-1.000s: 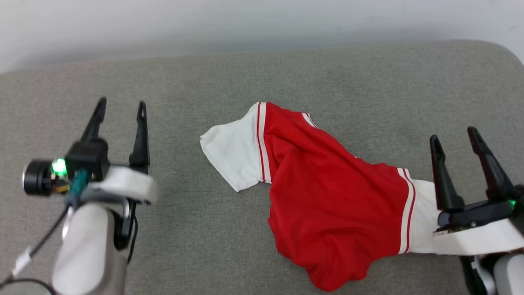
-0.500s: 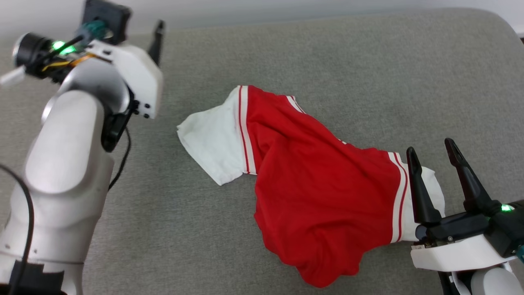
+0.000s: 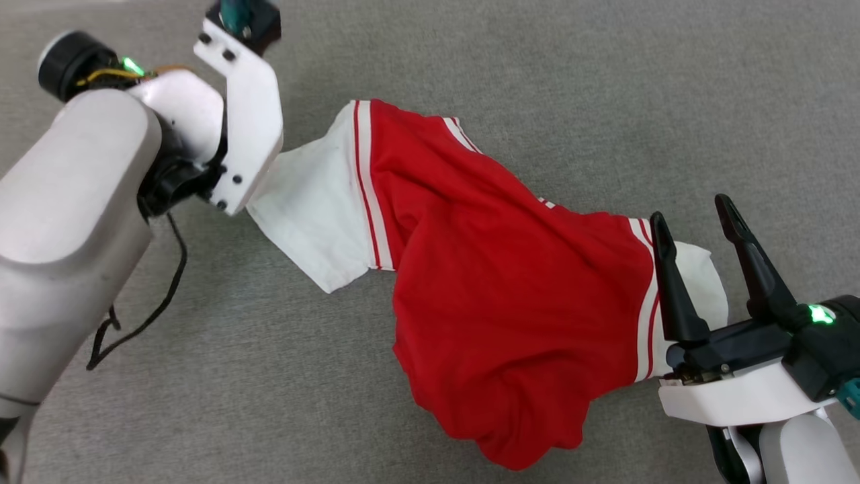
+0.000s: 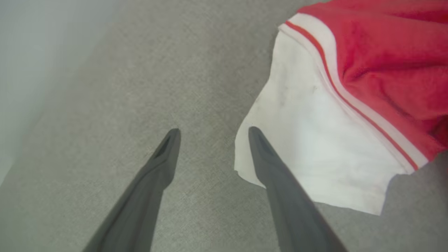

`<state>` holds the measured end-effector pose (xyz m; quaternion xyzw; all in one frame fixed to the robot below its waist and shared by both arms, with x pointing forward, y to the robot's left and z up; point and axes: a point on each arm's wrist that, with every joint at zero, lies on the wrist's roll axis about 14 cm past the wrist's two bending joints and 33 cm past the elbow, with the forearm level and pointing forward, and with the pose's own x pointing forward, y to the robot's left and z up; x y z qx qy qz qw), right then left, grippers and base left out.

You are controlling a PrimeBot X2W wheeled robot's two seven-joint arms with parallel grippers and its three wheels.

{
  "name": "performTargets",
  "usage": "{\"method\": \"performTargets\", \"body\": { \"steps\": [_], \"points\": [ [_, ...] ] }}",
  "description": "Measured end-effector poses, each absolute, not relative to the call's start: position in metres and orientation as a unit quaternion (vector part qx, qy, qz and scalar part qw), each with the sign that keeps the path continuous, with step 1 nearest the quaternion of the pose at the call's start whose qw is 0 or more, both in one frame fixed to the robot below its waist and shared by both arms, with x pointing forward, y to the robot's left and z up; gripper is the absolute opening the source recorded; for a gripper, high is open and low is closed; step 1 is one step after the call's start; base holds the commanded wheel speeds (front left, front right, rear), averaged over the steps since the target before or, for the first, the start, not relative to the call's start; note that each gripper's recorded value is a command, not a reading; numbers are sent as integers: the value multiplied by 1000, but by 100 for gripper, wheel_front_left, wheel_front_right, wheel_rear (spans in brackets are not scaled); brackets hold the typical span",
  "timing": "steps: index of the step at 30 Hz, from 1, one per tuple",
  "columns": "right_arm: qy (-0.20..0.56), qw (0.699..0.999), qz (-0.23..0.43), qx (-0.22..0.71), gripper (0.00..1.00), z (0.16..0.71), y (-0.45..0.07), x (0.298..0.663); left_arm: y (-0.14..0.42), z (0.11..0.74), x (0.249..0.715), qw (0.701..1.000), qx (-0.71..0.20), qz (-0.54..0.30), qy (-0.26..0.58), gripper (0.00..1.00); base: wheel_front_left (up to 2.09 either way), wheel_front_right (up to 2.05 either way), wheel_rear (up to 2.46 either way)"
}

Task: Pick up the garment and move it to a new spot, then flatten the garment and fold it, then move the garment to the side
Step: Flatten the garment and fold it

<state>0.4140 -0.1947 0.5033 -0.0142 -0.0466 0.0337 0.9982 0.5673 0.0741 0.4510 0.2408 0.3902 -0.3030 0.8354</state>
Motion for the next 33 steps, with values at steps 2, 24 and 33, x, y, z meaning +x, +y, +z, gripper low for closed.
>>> {"method": "performTargets", "body": {
  "steps": [2, 24, 33],
  "points": [
    [-41, 998, 34, -15, 100, 499, -195, 416, 80, 432, 558, 807, 259, -309, 432, 100, 0, 0, 0],
    [-23, 999, 28, -12, 100, 487, -196, 419, 86, 388, 517, 739, 252, -357, 512, 0, 0, 0, 0],
    [-35, 998, 59, 3, 100, 495, -174, 414, 168, 431, 499, 774, 235, -282, 516, 0, 0, 0, 0]
  ]
}}
